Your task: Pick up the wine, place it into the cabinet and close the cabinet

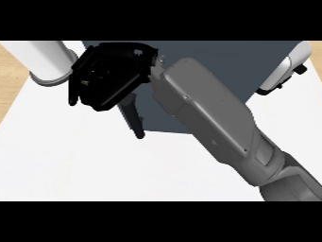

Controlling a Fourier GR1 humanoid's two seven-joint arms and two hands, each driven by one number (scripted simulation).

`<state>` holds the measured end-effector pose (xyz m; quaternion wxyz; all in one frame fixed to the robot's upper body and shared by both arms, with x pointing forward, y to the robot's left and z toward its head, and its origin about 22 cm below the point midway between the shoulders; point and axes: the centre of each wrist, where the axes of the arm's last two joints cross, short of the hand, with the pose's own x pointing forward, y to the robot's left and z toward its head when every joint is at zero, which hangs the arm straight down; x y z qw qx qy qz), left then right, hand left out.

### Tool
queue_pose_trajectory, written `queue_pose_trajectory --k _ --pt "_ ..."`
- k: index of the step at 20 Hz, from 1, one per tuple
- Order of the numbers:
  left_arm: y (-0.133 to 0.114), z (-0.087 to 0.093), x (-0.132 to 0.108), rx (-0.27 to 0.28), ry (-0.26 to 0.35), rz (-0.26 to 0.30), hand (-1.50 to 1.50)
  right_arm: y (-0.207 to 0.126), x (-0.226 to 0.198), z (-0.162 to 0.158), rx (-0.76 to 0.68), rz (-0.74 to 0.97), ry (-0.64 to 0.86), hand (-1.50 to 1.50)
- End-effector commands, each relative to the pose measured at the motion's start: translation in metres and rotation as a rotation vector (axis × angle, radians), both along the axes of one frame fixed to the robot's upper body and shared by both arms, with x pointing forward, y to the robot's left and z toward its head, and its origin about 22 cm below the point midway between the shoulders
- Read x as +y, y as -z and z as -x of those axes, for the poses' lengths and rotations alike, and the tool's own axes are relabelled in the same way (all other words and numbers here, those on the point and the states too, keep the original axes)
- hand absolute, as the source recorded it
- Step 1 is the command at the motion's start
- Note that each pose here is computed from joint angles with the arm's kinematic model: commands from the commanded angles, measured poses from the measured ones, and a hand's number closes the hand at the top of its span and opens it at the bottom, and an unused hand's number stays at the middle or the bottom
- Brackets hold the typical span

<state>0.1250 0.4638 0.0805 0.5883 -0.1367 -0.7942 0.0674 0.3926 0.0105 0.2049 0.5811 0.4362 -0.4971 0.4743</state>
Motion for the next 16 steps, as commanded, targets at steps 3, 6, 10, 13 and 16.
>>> queue_pose_trajectory --k 3,6,10,13,16 --pt "-0.009 -0.009 0.003 -0.048 0.019 0.019 -1.5 0.006 -0.039 -0.032 0.038 -0.061 0.193 1.5" --pt "-0.006 -0.007 0.005 -0.043 0.013 0.009 -1.5 0.004 -0.063 -0.041 0.002 -0.06 0.282 1.5" --pt "-0.001 -0.005 0.0 -0.025 0.021 0.01 -1.5 -0.007 -0.082 -0.048 -0.06 -0.103 0.41 1.5" --pt "-0.013 -0.013 0.0 -0.041 0.042 -0.009 -1.5 -0.006 -0.073 -0.047 -0.073 -0.124 0.447 1.5" --pt "-0.017 -0.019 -0.003 -0.037 0.054 -0.017 -1.5 -0.009 -0.066 -0.046 -0.086 -0.128 0.456 1.5"
